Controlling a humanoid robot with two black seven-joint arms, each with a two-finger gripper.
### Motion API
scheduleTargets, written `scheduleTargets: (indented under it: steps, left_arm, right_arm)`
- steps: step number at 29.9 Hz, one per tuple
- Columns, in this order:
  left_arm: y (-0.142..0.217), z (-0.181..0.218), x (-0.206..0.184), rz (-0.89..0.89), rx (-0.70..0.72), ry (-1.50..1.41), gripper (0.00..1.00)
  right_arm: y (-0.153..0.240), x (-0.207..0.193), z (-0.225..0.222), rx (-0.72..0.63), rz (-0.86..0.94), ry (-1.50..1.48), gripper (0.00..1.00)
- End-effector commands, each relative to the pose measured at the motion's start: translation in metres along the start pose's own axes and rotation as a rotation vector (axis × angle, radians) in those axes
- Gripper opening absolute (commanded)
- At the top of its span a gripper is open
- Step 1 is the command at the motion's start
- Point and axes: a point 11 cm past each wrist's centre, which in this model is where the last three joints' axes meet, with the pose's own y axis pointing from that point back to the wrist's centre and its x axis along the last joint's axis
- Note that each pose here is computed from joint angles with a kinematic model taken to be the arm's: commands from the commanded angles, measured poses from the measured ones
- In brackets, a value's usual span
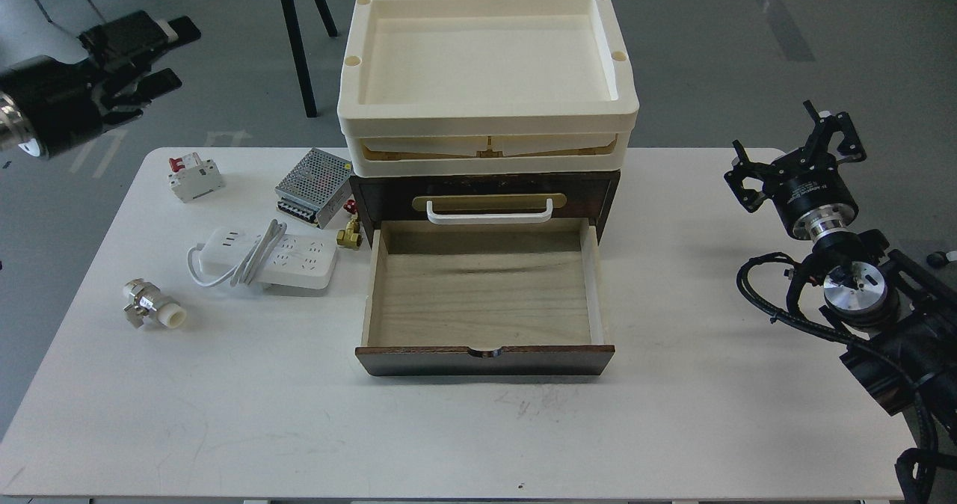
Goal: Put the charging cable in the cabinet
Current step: 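Move the left gripper toward the white power strip on the table, then lower the left gripper onto the white power strip and close on it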
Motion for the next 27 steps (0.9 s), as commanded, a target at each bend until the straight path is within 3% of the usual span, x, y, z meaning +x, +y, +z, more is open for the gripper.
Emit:
scheduleTargets:
  steps: [1, 11, 17, 27]
  left_arm:
    - [-0.011, -0.019, -0.028, -0.046, 0.099, -0.288, 0.99]
    - [-0.050, -0.059, -0.134, -0.198, 0.132, -0.610, 0.93]
    - [-0.066, -0.085, -0.150, -0.225, 0.195, -0.642, 0.83]
    - [-0.076, -0.120, -0.170, -0.264, 0.303, -0.645, 0.82]
  right_arm:
    - [0.000, 0.000, 0.000, 0.001, 0.001, 0.001, 1.00]
    - [0.000, 0.000, 0.001, -0.001, 0.001, 0.001, 1.00]
    - [0.000, 0.000, 0.001, -0.002, 0.001, 0.001, 1.00]
    - [0.001, 0.000, 0.001, -0.002, 0.001, 0.000, 1.00]
